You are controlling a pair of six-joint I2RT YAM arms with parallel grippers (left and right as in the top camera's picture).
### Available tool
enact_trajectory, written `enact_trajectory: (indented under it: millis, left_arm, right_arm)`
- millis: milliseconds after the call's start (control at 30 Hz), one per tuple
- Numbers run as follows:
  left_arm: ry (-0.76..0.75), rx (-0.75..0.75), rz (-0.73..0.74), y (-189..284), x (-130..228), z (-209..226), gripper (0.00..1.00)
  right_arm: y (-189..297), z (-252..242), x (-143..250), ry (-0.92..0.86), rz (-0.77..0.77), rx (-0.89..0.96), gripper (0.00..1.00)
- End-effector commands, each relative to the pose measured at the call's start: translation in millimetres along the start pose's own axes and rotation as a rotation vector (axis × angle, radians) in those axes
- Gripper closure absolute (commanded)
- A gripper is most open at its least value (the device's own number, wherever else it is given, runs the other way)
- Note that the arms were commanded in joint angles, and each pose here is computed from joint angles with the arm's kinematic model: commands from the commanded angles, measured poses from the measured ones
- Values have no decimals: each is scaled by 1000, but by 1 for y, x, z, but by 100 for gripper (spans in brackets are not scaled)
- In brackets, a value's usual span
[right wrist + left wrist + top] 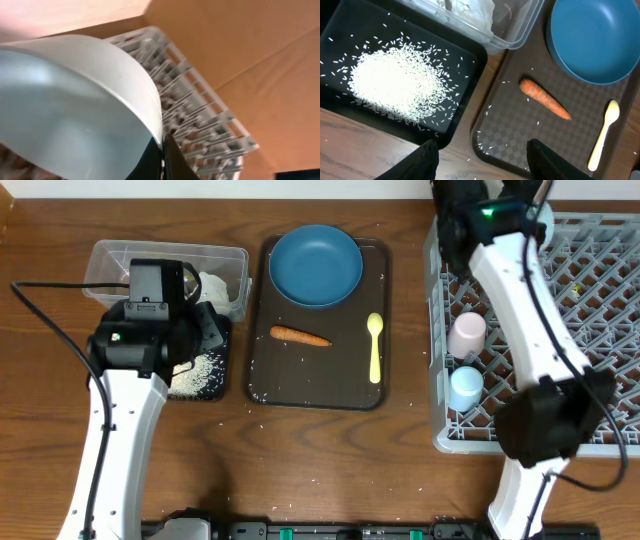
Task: Sort waste into correct bins and load items into the dishwasher rack
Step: 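Carry light-blue bowl with right gripper into dishwasher rack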
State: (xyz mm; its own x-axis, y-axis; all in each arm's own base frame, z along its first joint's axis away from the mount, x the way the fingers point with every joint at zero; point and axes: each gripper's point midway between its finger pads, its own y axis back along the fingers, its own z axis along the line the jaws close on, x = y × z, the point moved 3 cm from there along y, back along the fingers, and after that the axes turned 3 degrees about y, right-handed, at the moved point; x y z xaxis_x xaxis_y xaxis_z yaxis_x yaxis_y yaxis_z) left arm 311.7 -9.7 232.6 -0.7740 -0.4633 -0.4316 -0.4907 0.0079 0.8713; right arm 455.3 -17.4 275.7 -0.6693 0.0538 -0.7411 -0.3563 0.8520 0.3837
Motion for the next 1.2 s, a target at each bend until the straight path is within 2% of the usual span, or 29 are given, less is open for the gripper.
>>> enact_trajectory:
  millis: [0,267,767,1033,1133,1167]
  left_arm:
    - [9,-16,13,-7,0,3,41]
    - [8,-21,23,-10,1,3,41]
    - [8,-21,23,-10,1,3,41]
    - [8,-21,24,-10,1,3,41]
    - [8,-21,24,-10,1,3,41]
    - [8,-21,24,-10,1,3,41]
  right_arm:
    - [-18,-2,-3,12,-100,210,99]
    - [-49,36,12,32,-149,324,99]
    - [-60,82,54,170,10,144,99]
    - [-51,100,75,328,111,7,89]
    - [-45,104,76,377,109,-15,75]
    - [-43,106,76,397,105,-20,68]
